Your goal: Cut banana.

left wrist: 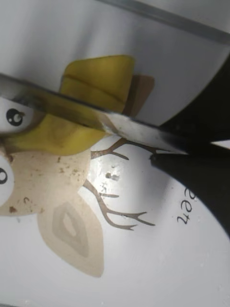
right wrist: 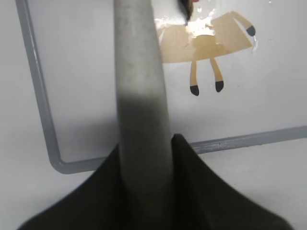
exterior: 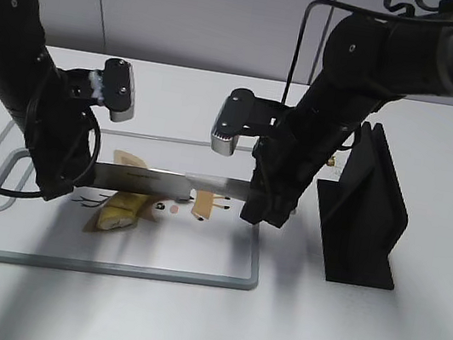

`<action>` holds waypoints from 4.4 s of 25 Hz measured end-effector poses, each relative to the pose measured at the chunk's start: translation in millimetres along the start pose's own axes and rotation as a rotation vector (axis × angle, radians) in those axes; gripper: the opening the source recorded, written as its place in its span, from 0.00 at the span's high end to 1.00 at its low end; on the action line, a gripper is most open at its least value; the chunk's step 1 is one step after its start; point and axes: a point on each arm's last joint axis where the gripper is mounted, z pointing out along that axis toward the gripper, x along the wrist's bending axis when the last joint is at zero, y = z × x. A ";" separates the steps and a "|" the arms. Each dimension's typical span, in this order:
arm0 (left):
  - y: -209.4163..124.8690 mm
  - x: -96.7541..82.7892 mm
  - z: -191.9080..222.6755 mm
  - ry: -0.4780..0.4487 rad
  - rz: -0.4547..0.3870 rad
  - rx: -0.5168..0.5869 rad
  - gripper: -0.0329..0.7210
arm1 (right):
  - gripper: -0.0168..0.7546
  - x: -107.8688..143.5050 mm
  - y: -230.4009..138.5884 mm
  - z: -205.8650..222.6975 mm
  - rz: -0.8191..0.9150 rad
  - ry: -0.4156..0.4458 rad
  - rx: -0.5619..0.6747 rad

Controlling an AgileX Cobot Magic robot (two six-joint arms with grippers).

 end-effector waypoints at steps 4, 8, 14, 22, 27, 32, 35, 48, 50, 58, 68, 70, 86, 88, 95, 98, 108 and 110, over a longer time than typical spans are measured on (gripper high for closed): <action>0.2 1.5 3.0 -0.007 0.001 0.005 0.90 | 0.74 -0.5 -2.0 7.2 0.005 0.011 0.010; 0.4 3.1 3.9 0.000 0.006 0.007 0.90 | 0.74 -2.3 -4.8 19.1 0.013 0.023 0.024; -2.7 5.6 16.4 0.006 0.003 0.018 0.90 | 0.74 -5.6 -8.3 34.8 0.020 0.017 0.031; -6.2 6.9 28.8 -0.030 -0.014 0.036 0.90 | 0.73 -7.0 -8.8 40.5 0.021 0.027 0.039; -6.7 7.1 30.7 -0.040 -0.017 0.039 0.90 | 0.73 -7.2 -9.6 42.0 0.024 0.033 0.043; -6.6 7.1 30.7 -0.040 -0.019 0.038 0.90 | 0.73 -7.3 -9.4 41.8 0.024 0.033 0.043; -6.3 7.2 29.5 -0.037 -0.018 0.036 0.90 | 0.73 -9.1 -7.1 38.7 0.021 0.039 0.041; 2.2 -2.9 -18.1 0.020 0.007 -0.019 0.92 | 0.73 -10.6 11.7 -6.2 -0.034 0.045 0.027; 4.2 -3.9 -29.7 0.049 0.019 -0.033 0.93 | 0.73 -10.2 14.6 -16.4 -0.042 0.025 0.011; 8.4 -8.2 -57.9 0.116 0.048 -0.067 0.93 | 0.73 -8.7 20.1 -37.6 -0.059 -0.015 -0.019; 9.8 -14.8 -72.3 0.117 0.057 -0.080 0.92 | 0.73 -3.7 22.7 -52.4 -0.072 -0.018 -0.027; 10.6 -16.0 -76.1 0.121 0.046 -0.091 0.87 | 0.73 -2.7 22.5 -53.7 -0.072 -0.012 -0.024; 18.5 -27.4 -122.1 0.241 -0.060 -0.226 0.31 | 0.77 4.7 27.4 -78.9 -0.026 -0.027 -0.066; 16.4 -26.2 -131.4 0.279 -0.130 -0.239 0.24 | 0.77 7.7 28.7 -89.9 -0.034 -0.039 -0.080; -4.8 -2.6 -182.1 0.395 -0.557 -0.258 0.16 | 0.77 17.6 28.8 -113.4 0.014 -0.035 -0.092; -20.2 4.2 -204.0 0.385 -0.740 -0.238 0.16 | 0.77 19.8 29.4 -120.6 0.141 -0.040 -0.106; -60.2 -13.6 -220.9 0.305 -1.014 -0.072 0.17 | 0.77 38.6 23.9 -145.1 0.446 0.044 -0.062; -63.9 -25.7 -221.6 0.303 -1.018 -0.072 0.17 | 0.77 41.3 22.8 -148.5 0.517 0.055 -0.052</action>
